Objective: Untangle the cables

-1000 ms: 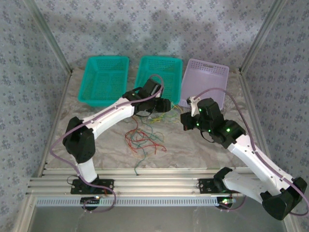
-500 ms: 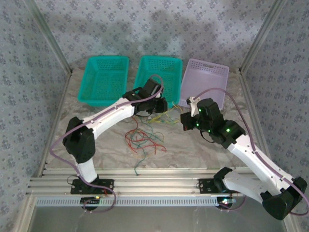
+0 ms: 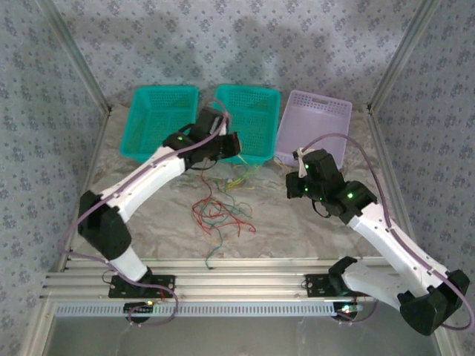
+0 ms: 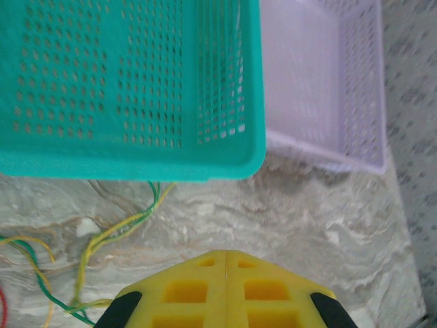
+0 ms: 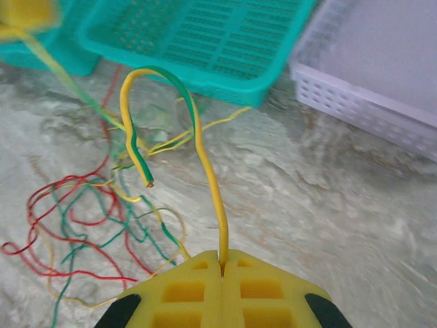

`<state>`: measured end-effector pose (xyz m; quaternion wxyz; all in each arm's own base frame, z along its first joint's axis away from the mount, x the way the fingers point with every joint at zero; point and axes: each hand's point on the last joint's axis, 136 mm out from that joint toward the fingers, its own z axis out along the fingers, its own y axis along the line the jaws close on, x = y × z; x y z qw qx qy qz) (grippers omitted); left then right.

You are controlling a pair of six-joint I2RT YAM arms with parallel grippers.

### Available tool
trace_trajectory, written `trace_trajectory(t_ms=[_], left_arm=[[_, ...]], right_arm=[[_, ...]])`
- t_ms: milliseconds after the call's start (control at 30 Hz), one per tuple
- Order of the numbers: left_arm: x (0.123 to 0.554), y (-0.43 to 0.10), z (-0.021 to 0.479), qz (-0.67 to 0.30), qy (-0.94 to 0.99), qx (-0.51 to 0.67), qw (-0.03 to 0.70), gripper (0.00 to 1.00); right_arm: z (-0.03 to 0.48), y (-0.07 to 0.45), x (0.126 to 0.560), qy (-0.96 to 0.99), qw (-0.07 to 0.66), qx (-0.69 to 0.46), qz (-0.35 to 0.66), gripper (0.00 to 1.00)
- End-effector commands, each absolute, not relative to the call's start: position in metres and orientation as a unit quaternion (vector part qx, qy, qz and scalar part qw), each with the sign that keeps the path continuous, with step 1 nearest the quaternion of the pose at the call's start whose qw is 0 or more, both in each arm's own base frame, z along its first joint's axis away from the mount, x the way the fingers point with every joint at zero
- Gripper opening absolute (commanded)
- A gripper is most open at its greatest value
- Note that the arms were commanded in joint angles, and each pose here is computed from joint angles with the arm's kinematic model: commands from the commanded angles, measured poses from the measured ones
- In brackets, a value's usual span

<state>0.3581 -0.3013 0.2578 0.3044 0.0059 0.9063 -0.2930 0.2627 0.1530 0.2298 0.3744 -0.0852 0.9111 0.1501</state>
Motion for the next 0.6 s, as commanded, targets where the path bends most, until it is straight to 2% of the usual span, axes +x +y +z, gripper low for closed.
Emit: trace_trajectory(t_ms=[0, 133, 333, 567], left_arm=[[0.354, -0.285, 0.310, -0.311, 0.885, -0.005, 0.347, 0.00], [0.353, -0.262, 0.345, -0.316, 0.870, -0.016, 0.379, 0.00], [0.352, -0.186, 0.397, -0.281, 0.844, -0.062, 0.453, 0.00], [0.339, -0.112, 0.413, -0.229, 0.833, -0.116, 0.490, 0.00]], right_arm=[[0.221, 0.125, 0.265, 0.927, 0.356, -0.028, 0.114, 0.00], [0.219, 0.101, 0.270, 0.928, 0.357, 0.027, 0.107, 0.00], [0.218, 0.058, 0.271, 0.920, 0.365, 0.118, 0.086, 0.00], [0.220, 0.020, 0.270, 0.902, 0.379, 0.196, 0.069, 0.00]])
